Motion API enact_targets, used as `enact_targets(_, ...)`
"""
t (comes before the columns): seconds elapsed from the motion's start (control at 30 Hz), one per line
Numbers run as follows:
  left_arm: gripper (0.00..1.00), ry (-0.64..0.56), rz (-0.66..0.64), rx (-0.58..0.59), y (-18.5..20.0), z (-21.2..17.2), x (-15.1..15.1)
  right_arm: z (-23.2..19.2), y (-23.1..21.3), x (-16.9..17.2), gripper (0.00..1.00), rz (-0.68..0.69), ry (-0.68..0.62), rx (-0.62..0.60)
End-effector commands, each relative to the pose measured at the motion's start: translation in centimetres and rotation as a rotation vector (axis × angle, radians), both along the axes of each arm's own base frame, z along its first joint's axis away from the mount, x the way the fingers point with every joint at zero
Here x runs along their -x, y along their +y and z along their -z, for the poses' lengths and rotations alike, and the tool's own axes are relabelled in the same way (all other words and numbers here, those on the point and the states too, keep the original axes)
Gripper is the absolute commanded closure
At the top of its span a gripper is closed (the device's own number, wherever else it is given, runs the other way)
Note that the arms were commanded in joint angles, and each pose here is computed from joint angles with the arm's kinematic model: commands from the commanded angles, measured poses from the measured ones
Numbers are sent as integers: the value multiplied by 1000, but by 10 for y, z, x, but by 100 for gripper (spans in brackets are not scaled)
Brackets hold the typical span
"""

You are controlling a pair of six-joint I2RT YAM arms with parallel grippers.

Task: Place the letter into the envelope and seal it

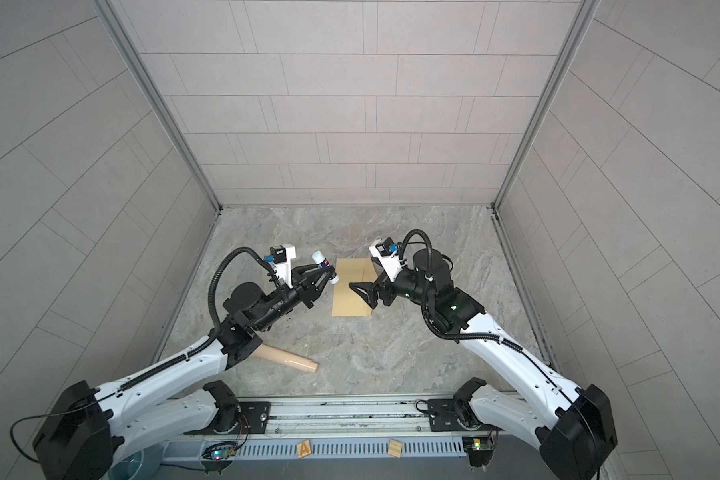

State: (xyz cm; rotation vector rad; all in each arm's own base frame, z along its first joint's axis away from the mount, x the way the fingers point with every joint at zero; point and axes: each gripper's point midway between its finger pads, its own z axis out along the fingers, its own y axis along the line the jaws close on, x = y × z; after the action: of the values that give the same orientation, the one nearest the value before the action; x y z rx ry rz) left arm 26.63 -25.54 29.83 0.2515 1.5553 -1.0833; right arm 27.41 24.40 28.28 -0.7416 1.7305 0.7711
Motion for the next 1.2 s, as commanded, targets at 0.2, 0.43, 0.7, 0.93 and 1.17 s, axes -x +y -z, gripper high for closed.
enact_targets(0.2, 100, 132, -88, 151, 12, -17, -14, -27, -6, -11, 6, 114, -265, -136)
enact_targets(0.43, 100, 197, -91, 227, 12, -20, -18, -10, 33, 10, 3, 20, -467, 5)
enact_targets(0.7, 100, 239, -88, 292, 13, -23, -19, -10, 52, 4, 6, 122, -582, -14)
enact_targets(0.93, 100, 250, -86, 323, 14, -25, -18, -14, 61, 3, 25, 170, -627, -88)
enact_targets(1.17, 100, 243, -82, 328, 14, -26, -17, -14, 66, 1, 39, 181, -607, -125)
